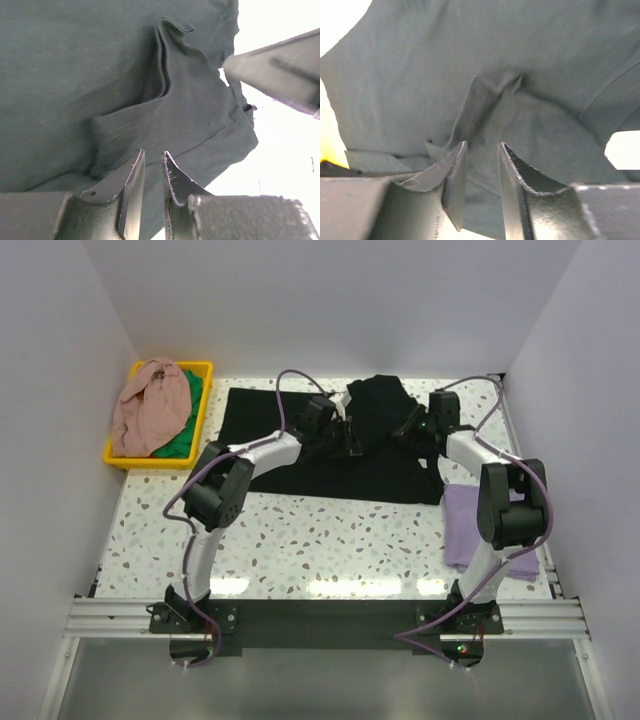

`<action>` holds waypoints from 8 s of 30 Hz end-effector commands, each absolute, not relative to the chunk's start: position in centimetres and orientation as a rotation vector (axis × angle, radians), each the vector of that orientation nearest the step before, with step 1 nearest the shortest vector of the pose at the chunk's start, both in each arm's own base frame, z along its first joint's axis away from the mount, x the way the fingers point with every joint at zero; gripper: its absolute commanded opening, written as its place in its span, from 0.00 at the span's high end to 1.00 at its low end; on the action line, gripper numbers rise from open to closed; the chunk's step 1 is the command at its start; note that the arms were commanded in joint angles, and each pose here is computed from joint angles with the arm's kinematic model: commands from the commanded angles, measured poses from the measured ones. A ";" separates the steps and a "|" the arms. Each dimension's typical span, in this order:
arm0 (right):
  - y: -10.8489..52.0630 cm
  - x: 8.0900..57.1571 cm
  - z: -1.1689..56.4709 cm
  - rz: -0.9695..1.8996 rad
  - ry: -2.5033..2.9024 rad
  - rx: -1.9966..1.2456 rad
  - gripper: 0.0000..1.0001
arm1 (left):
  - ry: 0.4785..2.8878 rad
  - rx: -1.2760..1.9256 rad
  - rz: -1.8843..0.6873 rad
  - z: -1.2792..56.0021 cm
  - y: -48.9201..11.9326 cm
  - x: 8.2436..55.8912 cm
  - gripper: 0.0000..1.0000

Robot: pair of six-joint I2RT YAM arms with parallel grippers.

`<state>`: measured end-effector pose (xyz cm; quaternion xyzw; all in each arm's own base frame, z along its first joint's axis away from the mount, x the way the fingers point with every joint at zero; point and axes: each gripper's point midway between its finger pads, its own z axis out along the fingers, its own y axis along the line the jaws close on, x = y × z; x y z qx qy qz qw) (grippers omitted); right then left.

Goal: Fold and stack the t-shirts
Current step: Fold the tshirt

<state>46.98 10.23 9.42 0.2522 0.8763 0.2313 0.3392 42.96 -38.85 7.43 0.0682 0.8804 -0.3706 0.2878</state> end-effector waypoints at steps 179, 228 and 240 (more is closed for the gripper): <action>8.1 60.0 4.2 -0.124 2.374 0.189 0.35 | 2.292 -0.534 0.276 2.9 0.9 56.6 0.76; 7.6 61.8 11.3 0.099 2.211 0.278 1.00 | 2.124 -0.549 0.088 8.6 -0.2 59.8 0.53; 8.0 61.6 11.3 0.124 2.210 0.271 1.00 | 2.132 -0.562 0.040 7.9 -0.9 61.6 0.57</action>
